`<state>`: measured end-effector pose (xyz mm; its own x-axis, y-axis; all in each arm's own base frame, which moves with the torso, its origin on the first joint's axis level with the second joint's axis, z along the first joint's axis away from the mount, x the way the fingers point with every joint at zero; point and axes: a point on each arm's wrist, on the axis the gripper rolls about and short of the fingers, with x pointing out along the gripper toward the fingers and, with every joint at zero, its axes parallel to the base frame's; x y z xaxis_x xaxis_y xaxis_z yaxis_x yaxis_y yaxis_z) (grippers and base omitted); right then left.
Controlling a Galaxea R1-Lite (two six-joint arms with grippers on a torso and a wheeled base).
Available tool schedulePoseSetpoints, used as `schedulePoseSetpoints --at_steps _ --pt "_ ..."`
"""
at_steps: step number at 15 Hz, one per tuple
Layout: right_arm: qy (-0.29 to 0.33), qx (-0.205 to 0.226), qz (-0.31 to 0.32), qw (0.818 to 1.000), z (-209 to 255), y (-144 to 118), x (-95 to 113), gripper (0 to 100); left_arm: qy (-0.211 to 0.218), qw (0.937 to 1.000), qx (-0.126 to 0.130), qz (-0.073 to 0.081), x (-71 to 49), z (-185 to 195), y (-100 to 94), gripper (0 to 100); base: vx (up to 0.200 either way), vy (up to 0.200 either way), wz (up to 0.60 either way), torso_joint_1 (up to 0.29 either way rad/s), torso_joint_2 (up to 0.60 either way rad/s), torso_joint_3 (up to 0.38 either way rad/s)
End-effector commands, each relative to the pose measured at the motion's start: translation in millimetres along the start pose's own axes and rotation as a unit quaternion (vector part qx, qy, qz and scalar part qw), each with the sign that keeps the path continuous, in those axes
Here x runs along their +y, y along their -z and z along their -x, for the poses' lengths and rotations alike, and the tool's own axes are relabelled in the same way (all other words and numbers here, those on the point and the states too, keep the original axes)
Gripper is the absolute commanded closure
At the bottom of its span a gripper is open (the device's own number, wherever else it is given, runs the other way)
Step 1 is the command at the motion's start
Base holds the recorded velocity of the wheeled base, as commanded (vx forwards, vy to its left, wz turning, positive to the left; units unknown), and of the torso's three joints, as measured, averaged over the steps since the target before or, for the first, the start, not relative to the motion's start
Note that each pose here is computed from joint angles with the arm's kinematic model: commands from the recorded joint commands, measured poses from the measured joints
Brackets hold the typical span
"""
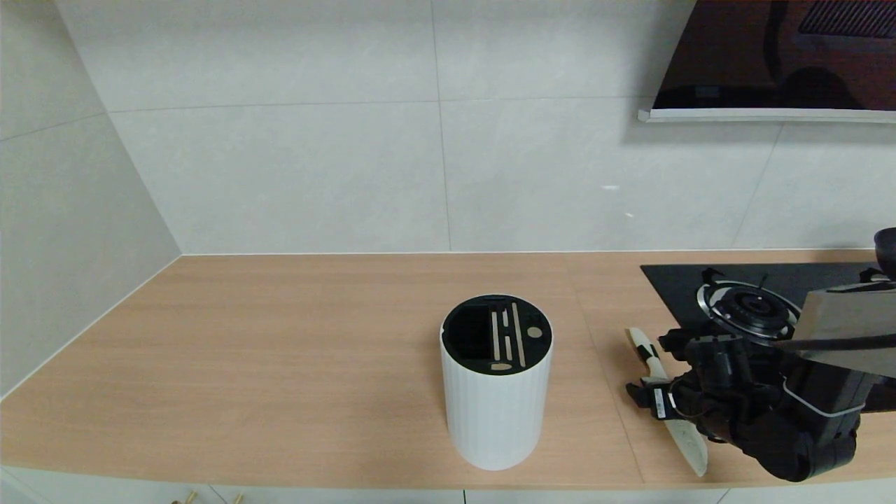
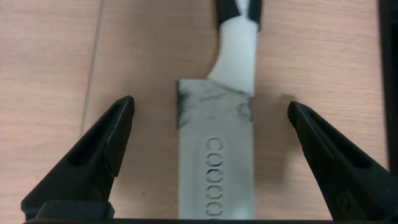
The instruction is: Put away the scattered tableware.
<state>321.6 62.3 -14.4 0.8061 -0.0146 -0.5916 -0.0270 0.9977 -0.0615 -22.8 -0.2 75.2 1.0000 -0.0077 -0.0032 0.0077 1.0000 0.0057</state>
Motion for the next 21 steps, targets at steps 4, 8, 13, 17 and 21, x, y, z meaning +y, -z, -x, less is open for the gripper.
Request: schedulePoseSetpoints --at_steps 4,8,13,17,21 --pt "0.001 0.003 0.001 1.000 -0.2 0.8 -0.3 100 0.000 1.0000 0.000 0.000 0.0 0.0 0.0 0 0.000 0.000 0.00 0.000 0.00 0.000" --pt "0.001 0.005 0.001 1.000 -1.0 2.1 -0.3 100 0.000 1.0000 0.000 0.000 0.0 0.0 0.0 0 0.000 0.000 0.00 0.000 0.00 0.000" --pt "0.009 -0.053 -0.009 0.999 29.9 -29.6 -4.1 100 0.000 1.0000 0.000 -0.001 0.0 0.0 0.0 0 0.000 0.000 0.00 0.000 0.00 0.000" --pt "0.004 -0.114 -0.019 0.993 82.1 -64.9 -9.7 100 0.000 1.0000 0.000 -0.001 0.0 0.0 0.0 0 0.000 0.000 0.00 0.000 0.00 0.000" --pt "-0.008 -0.157 -0.024 0.987 127.2 -86.0 -11.2 100 0.002 0.9999 -0.014 0.000 -0.1 2.2 -7.6 0 0.000 0.000 0.00 0.000 0.00 0.000"
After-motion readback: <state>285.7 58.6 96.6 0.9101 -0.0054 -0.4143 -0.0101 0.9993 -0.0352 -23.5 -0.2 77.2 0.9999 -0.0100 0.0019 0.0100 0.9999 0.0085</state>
